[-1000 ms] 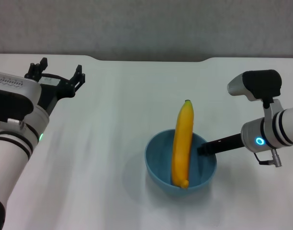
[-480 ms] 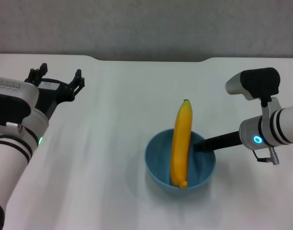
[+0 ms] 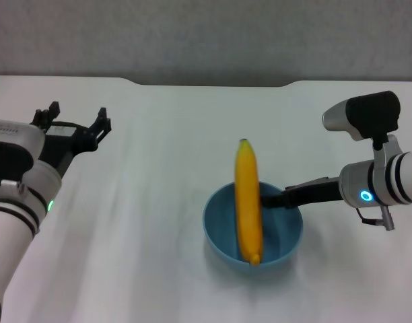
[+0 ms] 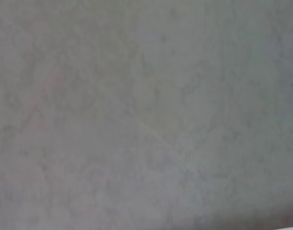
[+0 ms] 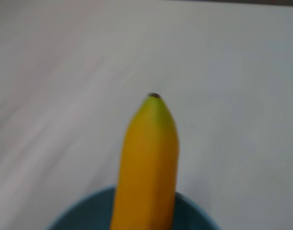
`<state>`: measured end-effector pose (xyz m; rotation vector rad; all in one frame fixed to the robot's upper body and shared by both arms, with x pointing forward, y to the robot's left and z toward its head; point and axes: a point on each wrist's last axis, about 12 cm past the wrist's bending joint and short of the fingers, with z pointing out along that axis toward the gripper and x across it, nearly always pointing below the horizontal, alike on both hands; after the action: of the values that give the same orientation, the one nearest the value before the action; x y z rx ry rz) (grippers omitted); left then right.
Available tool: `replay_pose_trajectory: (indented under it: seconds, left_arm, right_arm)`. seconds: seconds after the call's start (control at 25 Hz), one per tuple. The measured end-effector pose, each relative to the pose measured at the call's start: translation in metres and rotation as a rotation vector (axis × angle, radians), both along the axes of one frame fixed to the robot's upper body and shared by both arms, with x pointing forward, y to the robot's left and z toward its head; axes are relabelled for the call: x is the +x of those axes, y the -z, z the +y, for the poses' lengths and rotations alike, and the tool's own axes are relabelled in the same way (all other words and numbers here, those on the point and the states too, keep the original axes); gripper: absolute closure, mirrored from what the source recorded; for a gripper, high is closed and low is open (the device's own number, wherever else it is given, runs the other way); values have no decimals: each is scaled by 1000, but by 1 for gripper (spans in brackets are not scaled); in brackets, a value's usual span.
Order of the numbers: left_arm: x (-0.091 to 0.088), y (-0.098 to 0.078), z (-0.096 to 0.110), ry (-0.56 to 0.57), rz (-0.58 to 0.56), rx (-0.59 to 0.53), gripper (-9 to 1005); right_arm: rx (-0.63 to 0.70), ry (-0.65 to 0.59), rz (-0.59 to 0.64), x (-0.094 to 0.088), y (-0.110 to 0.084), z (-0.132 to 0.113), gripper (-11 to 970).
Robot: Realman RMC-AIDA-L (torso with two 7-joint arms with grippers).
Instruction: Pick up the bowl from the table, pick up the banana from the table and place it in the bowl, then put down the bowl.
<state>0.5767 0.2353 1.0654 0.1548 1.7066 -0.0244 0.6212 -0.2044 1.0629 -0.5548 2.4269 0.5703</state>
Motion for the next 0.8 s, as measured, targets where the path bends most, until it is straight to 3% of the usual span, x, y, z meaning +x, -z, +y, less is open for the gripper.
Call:
replay_pose_trajectory:
  seconds: [0.4,0.6,0.8]
  left_arm:
    - [-12,17,21,-65,-4,22,103]
    - [-14,18,23,-77,-2,-37,103]
    - [-15,22,26,-55,7,-34,103]
  right_arm:
    - [51,-41,-85,-25,-8,-9,76]
    - [103,-17,-157,-39,-6,-26,83]
    - [224,27,-316,-47,-10,-46,83]
